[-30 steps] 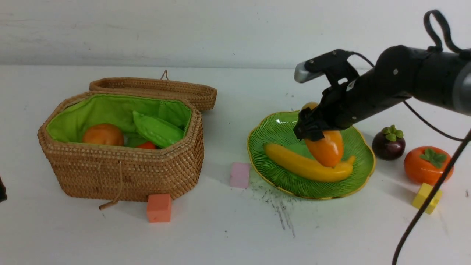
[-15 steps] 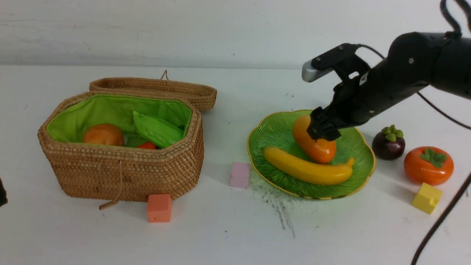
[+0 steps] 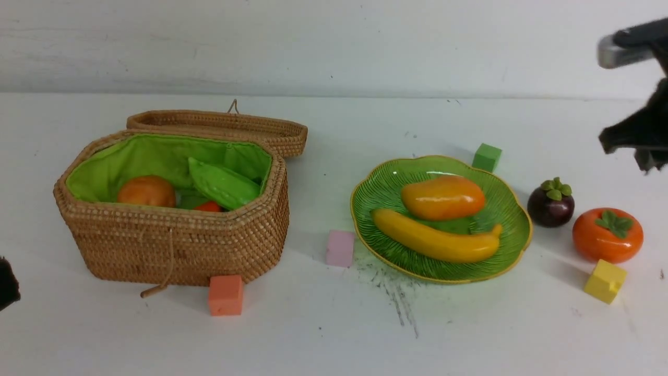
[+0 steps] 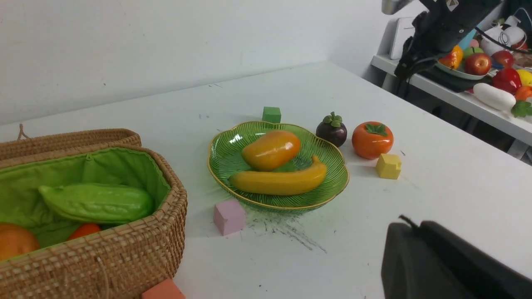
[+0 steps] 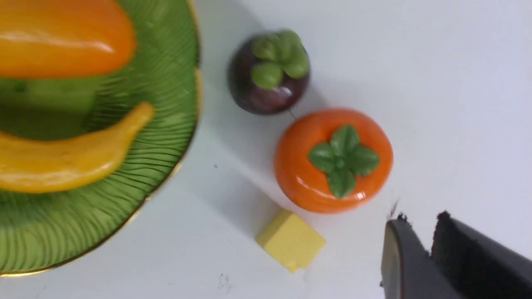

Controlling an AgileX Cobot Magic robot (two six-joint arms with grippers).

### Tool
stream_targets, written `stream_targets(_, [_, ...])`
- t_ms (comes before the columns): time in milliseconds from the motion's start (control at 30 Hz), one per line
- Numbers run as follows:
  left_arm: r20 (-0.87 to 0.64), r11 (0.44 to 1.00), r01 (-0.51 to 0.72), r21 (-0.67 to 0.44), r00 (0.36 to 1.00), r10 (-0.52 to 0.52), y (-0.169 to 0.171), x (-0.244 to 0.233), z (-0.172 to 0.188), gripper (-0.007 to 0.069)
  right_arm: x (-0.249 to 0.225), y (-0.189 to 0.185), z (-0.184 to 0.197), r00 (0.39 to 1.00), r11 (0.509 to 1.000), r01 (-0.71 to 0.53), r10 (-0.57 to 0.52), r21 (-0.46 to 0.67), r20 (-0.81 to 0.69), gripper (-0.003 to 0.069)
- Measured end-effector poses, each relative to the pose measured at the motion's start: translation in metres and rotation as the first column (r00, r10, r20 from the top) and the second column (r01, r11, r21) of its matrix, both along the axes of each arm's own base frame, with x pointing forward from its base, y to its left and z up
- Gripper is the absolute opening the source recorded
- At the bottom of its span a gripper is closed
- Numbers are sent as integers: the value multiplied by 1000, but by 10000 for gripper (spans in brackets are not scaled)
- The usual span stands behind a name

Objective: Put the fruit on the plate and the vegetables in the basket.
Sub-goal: Grab a tomato with your right arm and place it on the plate on the right.

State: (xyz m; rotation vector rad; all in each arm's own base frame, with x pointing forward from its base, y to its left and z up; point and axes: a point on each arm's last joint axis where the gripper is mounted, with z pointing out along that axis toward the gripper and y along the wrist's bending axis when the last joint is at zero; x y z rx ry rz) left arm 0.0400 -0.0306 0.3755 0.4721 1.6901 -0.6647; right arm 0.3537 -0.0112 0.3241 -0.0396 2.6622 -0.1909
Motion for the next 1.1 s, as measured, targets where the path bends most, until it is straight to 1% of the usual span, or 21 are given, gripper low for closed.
stream_targets(67, [3, 1000, 2, 3, 1000, -2, 0, 0, 0, 15, 6, -22, -16, 993, 988, 112, -108, 109, -49, 208])
stream_targets(100, [3, 1000, 2, 3, 1000, -2, 0, 0, 0, 15, 7, -23, -18, 991, 983, 125, -119, 133, -55, 217])
stream_targets(133, [6, 1000, 3, 8, 1000, -3, 0, 0, 0, 15, 12, -37, -32, 976, 953, 212, -195, 218, -98, 300])
stream_targets(200, [10, 1000, 5, 13, 1000, -6, 0, 0, 0, 15, 18, -52, -48, 953, 906, 296, -262, 301, -150, 395])
stream_targets(300, [21, 1000, 8, 29, 1000, -9, 0, 0, 0, 15, 25, -72, -73, 920, 842, 388, -332, 374, -207, 569])
stream_targets(367, [24, 999, 16, 42, 1000, -17, -1, -1, -1, 15, 31, -86, -90, 901, 808, 433, -372, 399, -224, 646])
stream_targets(400, [24, 999, 19, 42, 1000, -20, -1, -1, -1, 15, 34, -89, -96, 896, 800, 444, -383, 404, -225, 664])
stream_targets(500, [21, 999, 25, 40, 999, -26, -1, -1, -1, 15, 41, -95, -109, 888, 784, 461, -407, 416, -216, 676])
stream_targets(533, [20, 999, 27, 40, 999, -27, -1, -1, -1, 15, 46, -96, -116, 883, 769, 468, -422, 436, -203, 673])
stream_targets(567, [20, 999, 27, 40, 999, -27, -1, -1, -1, 15, 46, -96, -118, 883, 767, 469, -423, 438, -204, 672])
stream_targets(600, [20, 999, 27, 40, 999, -27, -1, -1, -1, 15, 51, -95, -122, 880, 749, 472, -433, 465, -195, 662])
stream_targets(800, [8, 999, 36, 27, 999, -37, -2, -2, -1, 15, 61, -91, -129, 889, 706, 443, -426, 552, -168, 631])
stream_targets(900, [0, 999, 42, 19, 999, -42, -3, -2, -1, 15, 62, -90, -135, 888, 696, 445, -423, 563, -179, 627])
stream_targets(967, [-3, 999, 44, 16, 999, -44, -3, -3, -1, 15, 66, -90, -142, 881, 674, 456, -435, 581, -187, 621])
stream_targets(1100, [-6, 999, 47, 12, 999, -47, -3, -3, -1, 15, 67, -89, -155, 882, 670, 462, -415, 581, -222, 594])
